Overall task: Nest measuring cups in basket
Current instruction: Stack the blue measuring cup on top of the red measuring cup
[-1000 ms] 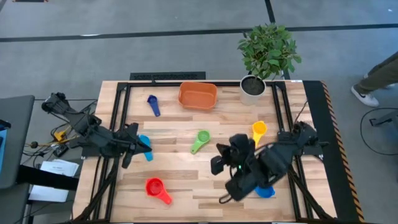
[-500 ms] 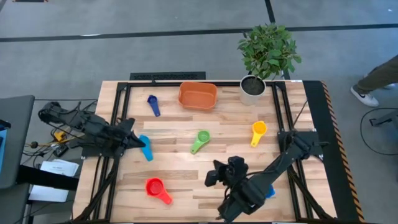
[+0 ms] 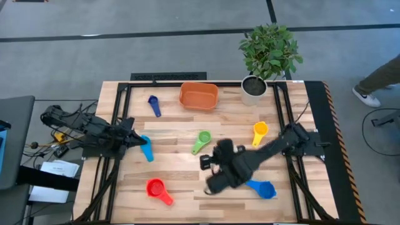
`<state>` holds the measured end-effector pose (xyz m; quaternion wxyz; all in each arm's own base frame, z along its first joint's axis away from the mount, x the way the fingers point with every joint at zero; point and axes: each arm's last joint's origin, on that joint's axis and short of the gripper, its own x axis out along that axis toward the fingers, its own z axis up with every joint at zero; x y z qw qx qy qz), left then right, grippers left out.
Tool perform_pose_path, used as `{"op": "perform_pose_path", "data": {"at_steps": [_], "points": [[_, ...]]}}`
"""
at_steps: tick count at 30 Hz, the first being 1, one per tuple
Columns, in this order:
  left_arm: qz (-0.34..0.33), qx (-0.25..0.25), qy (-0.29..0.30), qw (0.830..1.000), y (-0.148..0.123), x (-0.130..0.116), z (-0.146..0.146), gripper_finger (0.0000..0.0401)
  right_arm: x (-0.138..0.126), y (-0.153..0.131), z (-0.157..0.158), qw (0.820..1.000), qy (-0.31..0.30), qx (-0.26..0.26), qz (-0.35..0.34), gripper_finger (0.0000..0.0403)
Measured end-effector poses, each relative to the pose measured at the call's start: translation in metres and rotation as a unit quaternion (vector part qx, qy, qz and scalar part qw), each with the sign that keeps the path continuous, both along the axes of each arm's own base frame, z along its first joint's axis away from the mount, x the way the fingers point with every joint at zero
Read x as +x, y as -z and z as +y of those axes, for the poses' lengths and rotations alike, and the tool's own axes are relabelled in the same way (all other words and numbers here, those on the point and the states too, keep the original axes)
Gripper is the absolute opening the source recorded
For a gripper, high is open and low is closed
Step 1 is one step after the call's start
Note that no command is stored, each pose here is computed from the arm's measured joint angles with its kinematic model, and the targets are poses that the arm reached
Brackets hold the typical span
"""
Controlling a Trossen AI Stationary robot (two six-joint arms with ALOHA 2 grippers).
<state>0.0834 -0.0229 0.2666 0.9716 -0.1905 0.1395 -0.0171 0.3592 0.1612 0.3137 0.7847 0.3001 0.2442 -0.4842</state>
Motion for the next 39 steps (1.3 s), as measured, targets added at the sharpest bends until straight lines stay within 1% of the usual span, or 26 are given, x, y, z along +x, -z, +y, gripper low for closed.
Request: {"op": "perform_pose_path", "data": {"at_steps": [2, 5, 8, 11, 14, 17, 20, 23, 25, 27, 29, 31, 33, 36, 39], "points": [[-0.005, 0.011, -0.019, 1.000, -0.001, 0.003, 0.001, 0.0000, 0.005, -0.004, -0.015, 0.999, -0.031, 0.000, 0.041, 0.0014], [-0.011, 0.025, -0.050, 0.998, -0.002, 0.007, 0.005, 0.0000, 0.012, -0.003, -0.038, 0.991, -0.072, -0.007, 0.110, 0.0014], [-0.011, 0.028, -0.089, 0.996, -0.003, 0.014, 0.009, 0.0000, 0.019, -0.004, -0.062, 0.977, -0.124, -0.008, 0.172, 0.0014], [-0.011, 0.022, -0.118, 0.993, -0.004, 0.022, 0.014, 0.0005, 0.032, -0.006, -0.090, 0.959, -0.194, -0.008, 0.205, 0.0013], [-0.011, 0.017, -0.140, 0.990, -0.004, 0.030, 0.017, 0.0015, 0.048, -0.007, -0.117, 0.941, -0.274, -0.007, 0.201, 0.0013], [-0.014, 0.012, -0.155, 0.988, -0.004, 0.036, 0.020, 0.0027, 0.063, -0.012, -0.142, 0.924, -0.347, -0.007, 0.162, 0.0013], [-0.016, -0.009, -0.167, 0.986, -0.004, 0.039, 0.021, 0.0037, 0.072, -0.016, -0.165, 0.910, -0.395, -0.008, 0.125, 0.0013], [-0.017, -0.035, -0.174, 0.984, -0.004, 0.039, 0.021, 0.0043, 0.073, -0.017, -0.188, 0.901, -0.417, -0.007, 0.119, 0.0013], [-0.012, -0.048, -0.177, 0.983, -0.003, 0.038, 0.021, 0.0043, 0.072, -0.017, -0.203, 0.899, -0.422, -0.009, 0.117, 0.0013], [-0.007, -0.053, -0.180, 0.982, -0.002, 0.038, 0.021, 0.0043, 0.073, -0.012, -0.217, 0.897, -0.428, -0.008, 0.108, 0.0013], [-0.007, -0.052, -0.187, 0.981, -0.002, 0.038, 0.022, 0.0043, 0.076, 0.004, -0.229, 0.896, -0.435, 0.006, 0.086, 0.0013], [-0.002, -0.049, -0.201, 0.978, -0.001, 0.037, 0.022, 0.0043, 0.072, 0.024, -0.238, 0.891, -0.446, 0.040, 0.069, 0.0014], [0.000, -0.050, -0.212, 0.976, 0.000, 0.037, 0.023, 0.0043, 0.068, 0.039, -0.242, 0.892, -0.446, 0.057, 0.032, 0.0015], [0.002, -0.054, -0.219, 0.974, 0.001, 0.036, 0.023, 0.0043, 0.050, 0.064, -0.242, 0.896, -0.434, 0.088, 0.020, 0.0014], [0.011, -0.050, -0.225, 0.973, 0.002, 0.036, 0.024, 0.0043, 0.031, 0.082, -0.236, 0.905, -0.411, 0.111, 0.008, 0.0014]]}}
